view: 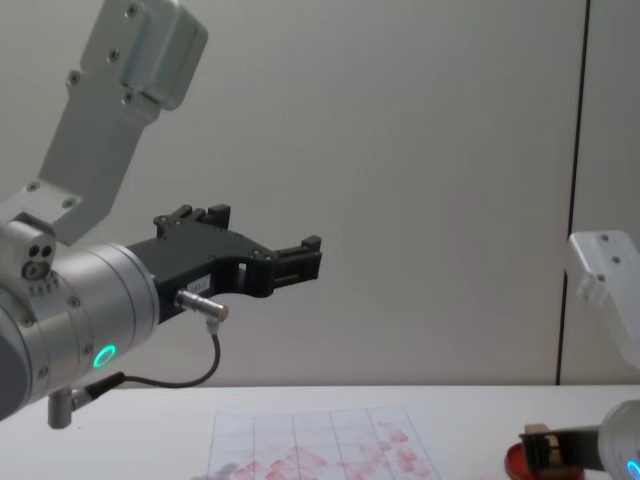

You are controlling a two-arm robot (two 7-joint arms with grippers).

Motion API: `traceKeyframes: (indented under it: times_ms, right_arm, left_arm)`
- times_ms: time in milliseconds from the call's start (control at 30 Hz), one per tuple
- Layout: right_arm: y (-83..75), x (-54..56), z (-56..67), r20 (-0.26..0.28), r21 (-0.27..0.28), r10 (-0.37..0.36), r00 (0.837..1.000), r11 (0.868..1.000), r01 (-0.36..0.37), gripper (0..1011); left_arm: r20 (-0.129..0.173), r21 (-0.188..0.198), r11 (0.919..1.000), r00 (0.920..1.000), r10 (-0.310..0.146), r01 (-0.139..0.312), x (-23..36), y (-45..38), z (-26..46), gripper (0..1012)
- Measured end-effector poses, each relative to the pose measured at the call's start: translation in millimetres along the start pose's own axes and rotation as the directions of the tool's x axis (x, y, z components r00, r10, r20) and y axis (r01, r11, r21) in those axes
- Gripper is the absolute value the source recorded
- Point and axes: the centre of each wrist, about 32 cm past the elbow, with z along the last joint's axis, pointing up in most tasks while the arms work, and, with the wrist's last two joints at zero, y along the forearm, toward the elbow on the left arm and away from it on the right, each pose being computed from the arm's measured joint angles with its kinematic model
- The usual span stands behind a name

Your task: Use the one hand to pick up the stamp and affix it onto the A4 paper.

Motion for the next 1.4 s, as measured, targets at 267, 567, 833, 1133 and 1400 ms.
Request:
traceKeyframes:
  times_ms: [267, 567, 833, 1133, 1400]
  right_arm:
    - [-9.8, 0.8, 14.4, 0.000, 0.068, 0.001, 1.000, 0.998, -0.001, 216]
    - [-25.8, 0.0, 38.5, 0.005, 0.164, 0.028, 1.000, 0.986, -0.028, 217]
    - [-30.5, -6.9, 49.5, 0.017, 0.186, 0.056, 0.998, 0.981, -0.059, 217]
    - [-21.7, -22.9, 51.9, 0.039, 0.158, 0.087, 0.995, 0.983, -0.092, 217]
    - [-9.7, -38.1, 52.4, 0.052, 0.124, 0.104, 0.993, 0.986, -0.110, 217]
  left_arm:
    - [0.000, 0.000, 1.0000, 1.0000, 0.000, 0.000, 0.0, 0.0, 0.0, 1001]
    - [0.000, 0.000, 1.0000, 1.0000, 0.000, 0.000, 0.0, 0.0, 0.0, 1001]
    - [0.000, 0.000, 1.0000, 1.0000, 0.000, 0.000, 0.0, 0.0, 0.0, 1001]
    - [0.000, 0.000, 1.0000, 1.0000, 0.000, 0.000, 0.0, 0.0, 0.0, 1001]
    - [0.000, 0.000, 1.0000, 1.0000, 0.000, 0.000, 0.0, 0.0, 0.0, 1001]
